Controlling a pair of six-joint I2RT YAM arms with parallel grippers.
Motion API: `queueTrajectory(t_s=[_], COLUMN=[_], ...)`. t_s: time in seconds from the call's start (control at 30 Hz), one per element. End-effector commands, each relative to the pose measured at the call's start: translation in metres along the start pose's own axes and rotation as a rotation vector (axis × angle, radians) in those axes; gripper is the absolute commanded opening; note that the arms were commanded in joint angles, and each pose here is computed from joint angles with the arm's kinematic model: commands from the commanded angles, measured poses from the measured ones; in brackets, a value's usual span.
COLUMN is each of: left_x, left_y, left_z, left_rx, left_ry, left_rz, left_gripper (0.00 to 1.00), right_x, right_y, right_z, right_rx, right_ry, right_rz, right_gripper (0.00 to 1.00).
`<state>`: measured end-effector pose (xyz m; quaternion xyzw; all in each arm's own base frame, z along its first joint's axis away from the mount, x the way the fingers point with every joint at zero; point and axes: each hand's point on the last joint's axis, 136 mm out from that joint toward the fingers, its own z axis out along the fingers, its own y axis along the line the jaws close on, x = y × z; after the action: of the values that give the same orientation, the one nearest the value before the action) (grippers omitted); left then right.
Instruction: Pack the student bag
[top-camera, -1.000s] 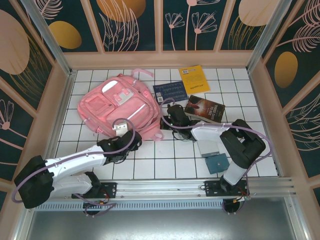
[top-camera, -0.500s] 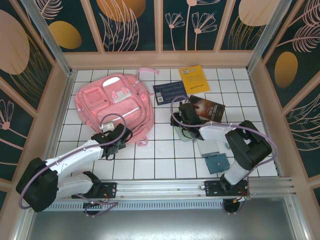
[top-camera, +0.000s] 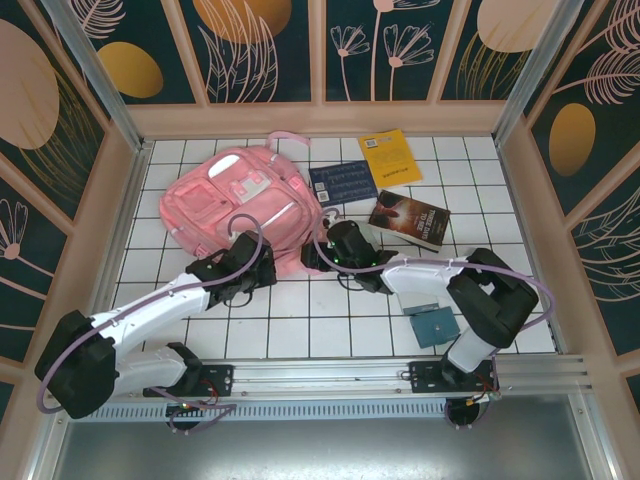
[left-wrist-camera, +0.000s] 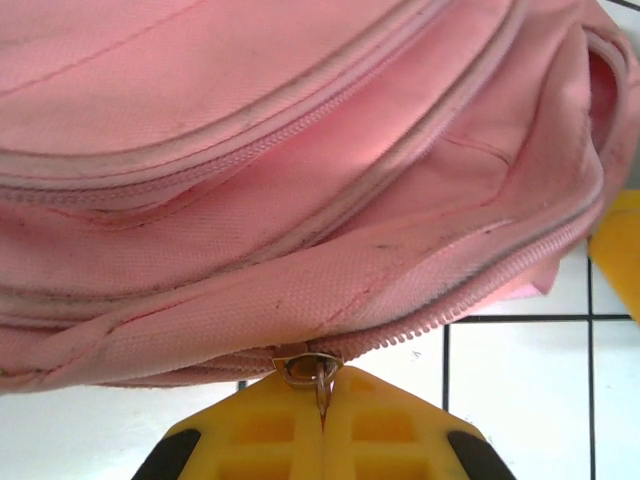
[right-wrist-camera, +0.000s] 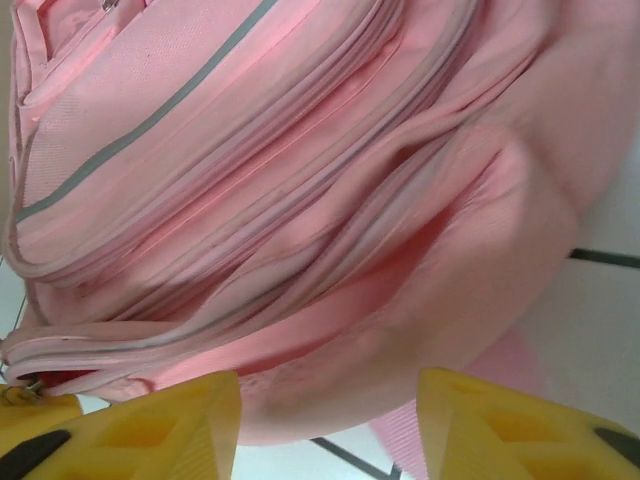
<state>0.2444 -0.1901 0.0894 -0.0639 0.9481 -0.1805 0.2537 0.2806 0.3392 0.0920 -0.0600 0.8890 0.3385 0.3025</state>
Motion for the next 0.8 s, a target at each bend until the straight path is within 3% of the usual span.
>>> queueTrajectory(t_s=[0.0,0.43,0.5,0.6,0.77], left_x=[-0.009,0.0,0.001,0.004,0.01], left_y=[-0.033,-0.048,-0.052,-0.05,-0.019], left_z=[-0.003,-0.006,-0.006,-0.004,0.002], left_rx=[0.118,0.187,0.196,0.179,0.004], left_ry=[-0.026,-0.012,-0.007,0.005,0.044], left_rz=[0.056,0.097,0.108,0.129,0.151], left_gripper=[0.0,0.0,0.0,0.0,0.0], right_x=[-0.001,0.01,0.01,0.005,-0.019], right_y=[-0.004,-0.026,-0.026,-0.029,-0.044], right_z=[0.007,0.019,0.02,0.023,0.009], right_rx=[0.014,0.054,0.026,0.02,0.114], right_ry=[-0.006,0.009,0.005,0.005,-0.072], right_rz=[0.071,0.276,0.285,0.295,0.233], right_gripper=[0.53,0.54,0.42,0.0,0.0])
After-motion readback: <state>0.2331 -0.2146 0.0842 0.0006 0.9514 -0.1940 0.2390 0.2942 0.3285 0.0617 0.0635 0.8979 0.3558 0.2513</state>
